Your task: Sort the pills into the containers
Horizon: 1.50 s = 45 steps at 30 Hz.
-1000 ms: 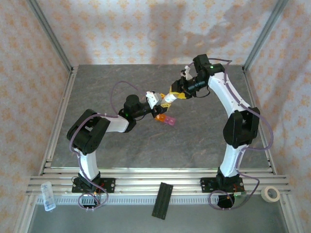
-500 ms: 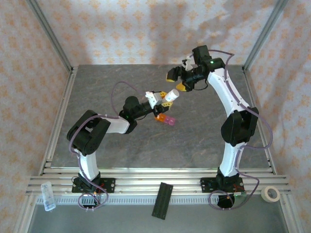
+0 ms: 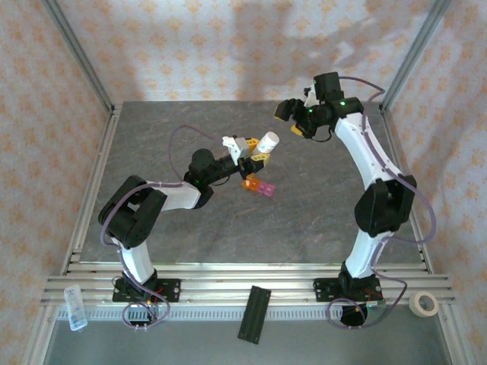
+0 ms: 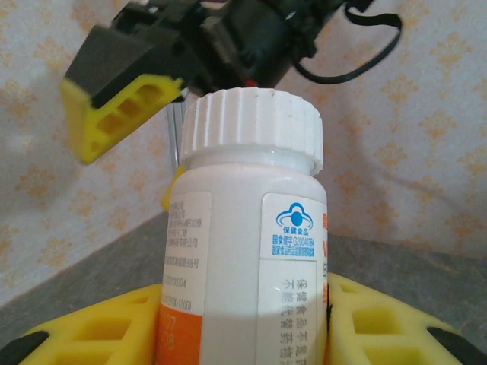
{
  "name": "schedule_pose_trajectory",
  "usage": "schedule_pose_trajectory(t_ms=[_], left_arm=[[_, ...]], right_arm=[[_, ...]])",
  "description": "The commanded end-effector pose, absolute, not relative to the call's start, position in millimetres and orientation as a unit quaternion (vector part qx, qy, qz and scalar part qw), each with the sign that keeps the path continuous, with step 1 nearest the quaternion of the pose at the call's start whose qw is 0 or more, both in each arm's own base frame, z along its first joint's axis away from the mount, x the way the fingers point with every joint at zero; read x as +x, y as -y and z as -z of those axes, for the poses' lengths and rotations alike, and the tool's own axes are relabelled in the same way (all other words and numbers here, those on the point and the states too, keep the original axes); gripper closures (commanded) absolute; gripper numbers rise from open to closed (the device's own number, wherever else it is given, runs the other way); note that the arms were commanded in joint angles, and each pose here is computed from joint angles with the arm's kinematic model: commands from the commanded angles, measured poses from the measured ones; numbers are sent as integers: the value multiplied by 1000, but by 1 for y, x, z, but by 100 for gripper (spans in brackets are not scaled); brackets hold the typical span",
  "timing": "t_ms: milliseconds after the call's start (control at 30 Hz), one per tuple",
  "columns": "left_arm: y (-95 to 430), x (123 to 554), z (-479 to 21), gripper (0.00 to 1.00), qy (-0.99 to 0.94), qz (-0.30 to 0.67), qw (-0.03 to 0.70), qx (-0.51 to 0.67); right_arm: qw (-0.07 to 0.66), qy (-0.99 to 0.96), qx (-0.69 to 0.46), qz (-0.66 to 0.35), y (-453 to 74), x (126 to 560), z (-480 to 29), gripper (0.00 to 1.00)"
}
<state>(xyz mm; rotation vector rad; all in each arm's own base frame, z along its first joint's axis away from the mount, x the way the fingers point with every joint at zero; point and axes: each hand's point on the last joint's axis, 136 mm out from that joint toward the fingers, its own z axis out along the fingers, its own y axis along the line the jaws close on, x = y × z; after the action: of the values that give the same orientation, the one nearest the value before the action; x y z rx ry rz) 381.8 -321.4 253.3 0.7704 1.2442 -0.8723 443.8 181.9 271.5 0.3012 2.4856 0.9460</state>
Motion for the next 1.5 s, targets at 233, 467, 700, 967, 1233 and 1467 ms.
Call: schedule_pose_trajectory(t_ms=[233,467,700,967,1233,1467], left_arm=[[323,376,-302,100,-497,451,657,343],[325,371,-310,100,-490,482,636,351],[326,373,-312,100,-488,490,631,352],[328,374,-310,100,-489,495,625,352],[328,374,-310,100,-490,495,625,351],[328,375,-311,100,-491,496,626,349]], right_arm=[[379,-858,2,-346,-168,394,-362,24],[371,-846,-83,-374,-194,362,-375,23],[353,-858,-113,-355,-214,359,-364,23],[342,-864,-120,-350,-221,360,-356,27],[328,-867,-124,-353,-226,359,-349,47],[320,-872,-120,-350,-226,360,-342,59]])
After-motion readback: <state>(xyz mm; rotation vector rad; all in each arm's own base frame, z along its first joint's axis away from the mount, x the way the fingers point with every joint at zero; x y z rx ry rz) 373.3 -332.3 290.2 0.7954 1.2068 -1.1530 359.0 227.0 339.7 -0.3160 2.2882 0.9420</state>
